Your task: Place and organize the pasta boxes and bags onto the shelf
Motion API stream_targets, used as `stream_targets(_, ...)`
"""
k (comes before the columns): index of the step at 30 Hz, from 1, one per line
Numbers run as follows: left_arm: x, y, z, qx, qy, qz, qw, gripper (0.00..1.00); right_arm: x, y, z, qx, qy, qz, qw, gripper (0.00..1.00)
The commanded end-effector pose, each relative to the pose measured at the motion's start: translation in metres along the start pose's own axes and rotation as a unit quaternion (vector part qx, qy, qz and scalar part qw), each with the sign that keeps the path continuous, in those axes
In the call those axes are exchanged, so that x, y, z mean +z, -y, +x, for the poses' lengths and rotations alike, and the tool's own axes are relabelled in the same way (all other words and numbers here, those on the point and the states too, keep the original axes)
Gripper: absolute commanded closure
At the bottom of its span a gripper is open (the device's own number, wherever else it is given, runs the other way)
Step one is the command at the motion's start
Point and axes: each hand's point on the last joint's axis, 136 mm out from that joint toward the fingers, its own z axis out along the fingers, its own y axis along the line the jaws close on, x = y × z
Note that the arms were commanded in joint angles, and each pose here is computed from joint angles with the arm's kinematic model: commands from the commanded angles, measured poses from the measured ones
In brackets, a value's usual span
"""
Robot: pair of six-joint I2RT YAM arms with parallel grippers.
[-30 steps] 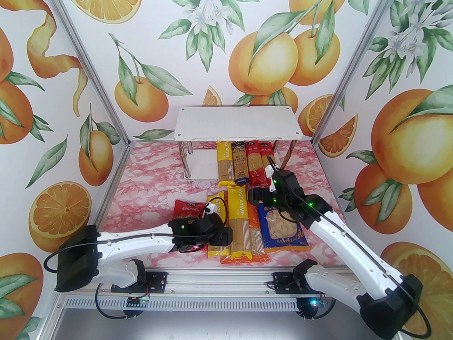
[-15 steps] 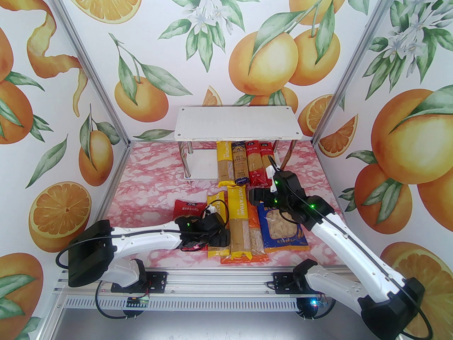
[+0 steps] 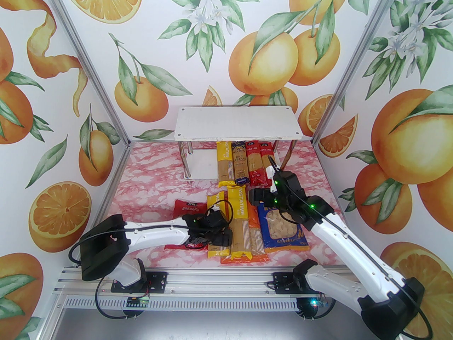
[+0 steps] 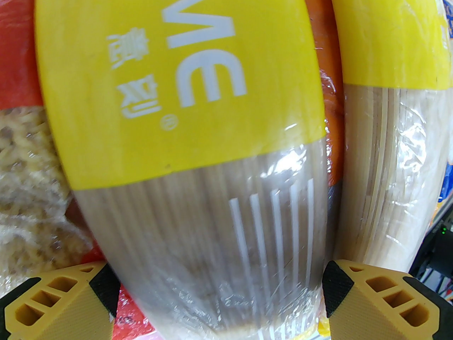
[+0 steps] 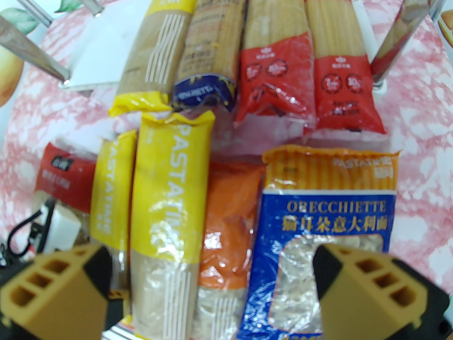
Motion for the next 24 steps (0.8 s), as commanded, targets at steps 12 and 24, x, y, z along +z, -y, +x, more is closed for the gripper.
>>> stream_targets(12,-0.007,0.023,-0.012,0.025,-0.002,0.024,0.999,0.42,0.002,0.004,0.003,0.003,0.001,0.004,1.0,0.0)
stream_targets(24,-0.017,0.015,-0.012,0.016,0.005,0.019,1.0,0.9,0.0,0.002,0.003,0.004,0.004,-0.001,1.0,0.0)
